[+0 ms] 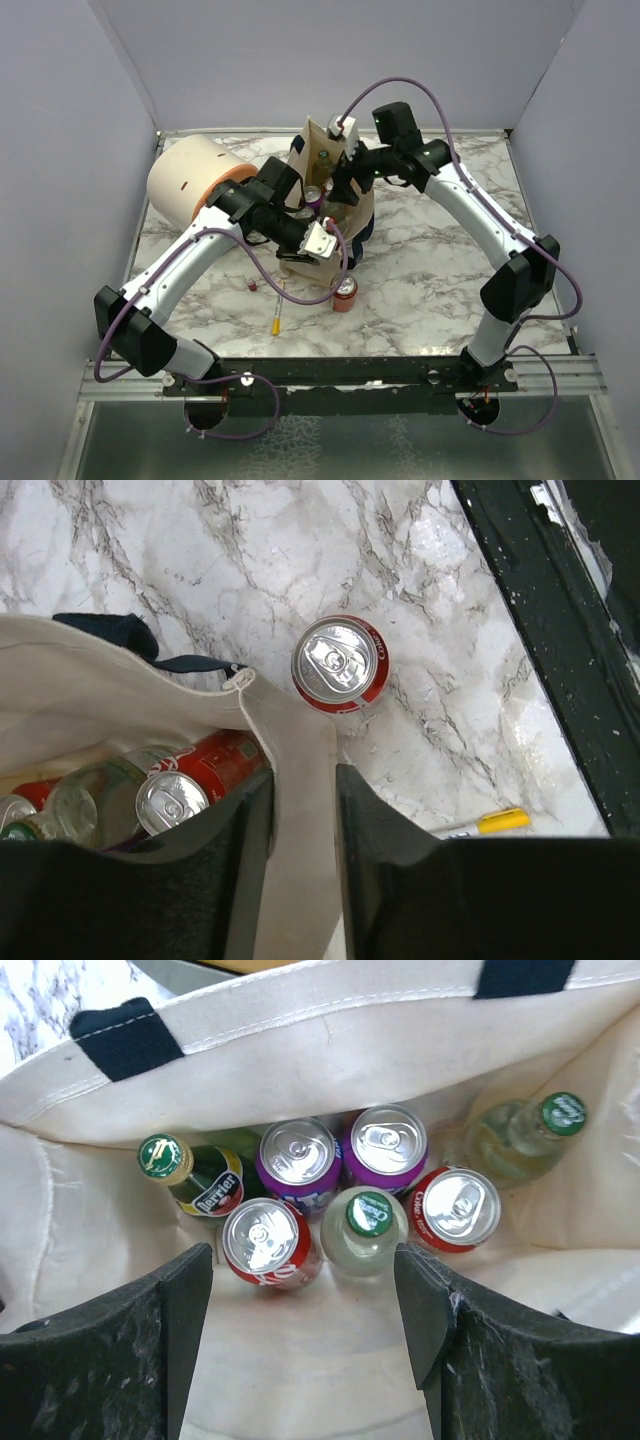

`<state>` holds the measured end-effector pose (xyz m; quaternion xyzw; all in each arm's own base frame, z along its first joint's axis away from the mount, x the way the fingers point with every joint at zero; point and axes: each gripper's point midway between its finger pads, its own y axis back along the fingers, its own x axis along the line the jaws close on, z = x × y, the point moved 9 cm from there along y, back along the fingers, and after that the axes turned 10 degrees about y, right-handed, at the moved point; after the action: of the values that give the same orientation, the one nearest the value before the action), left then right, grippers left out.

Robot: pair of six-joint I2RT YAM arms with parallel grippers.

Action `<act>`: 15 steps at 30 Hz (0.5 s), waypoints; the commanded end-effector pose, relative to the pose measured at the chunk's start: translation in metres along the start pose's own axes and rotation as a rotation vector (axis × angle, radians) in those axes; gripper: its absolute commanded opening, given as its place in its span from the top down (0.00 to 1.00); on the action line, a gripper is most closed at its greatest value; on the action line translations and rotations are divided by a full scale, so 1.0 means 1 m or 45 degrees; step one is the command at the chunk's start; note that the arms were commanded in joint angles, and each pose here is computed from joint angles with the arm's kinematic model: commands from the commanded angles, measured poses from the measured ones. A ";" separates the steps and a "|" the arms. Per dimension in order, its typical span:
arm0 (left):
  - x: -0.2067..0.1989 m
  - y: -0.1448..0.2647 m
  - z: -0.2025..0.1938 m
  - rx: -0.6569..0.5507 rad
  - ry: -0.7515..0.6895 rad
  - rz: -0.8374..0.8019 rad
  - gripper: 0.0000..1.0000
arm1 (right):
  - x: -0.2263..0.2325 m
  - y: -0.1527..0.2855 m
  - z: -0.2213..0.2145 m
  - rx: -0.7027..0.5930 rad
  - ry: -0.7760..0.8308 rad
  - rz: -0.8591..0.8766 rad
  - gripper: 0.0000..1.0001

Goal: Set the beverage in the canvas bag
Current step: Pick up the drink from the center of the board.

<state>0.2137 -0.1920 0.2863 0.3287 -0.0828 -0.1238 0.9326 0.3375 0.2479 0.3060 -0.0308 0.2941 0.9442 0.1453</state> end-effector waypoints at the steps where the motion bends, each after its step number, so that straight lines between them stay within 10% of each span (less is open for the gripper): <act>1: -0.010 0.020 0.022 -0.091 -0.028 0.050 0.61 | 0.010 0.045 0.027 -0.133 0.089 0.003 0.27; 15: 0.013 0.092 0.033 -0.329 0.218 0.414 0.31 | 0.082 0.109 -0.007 -0.157 0.258 0.104 0.24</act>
<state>0.2294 -0.1544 0.3391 0.2587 -0.0468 0.0068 0.9648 0.2553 0.1925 0.3684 -0.1082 0.2366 0.9574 0.1254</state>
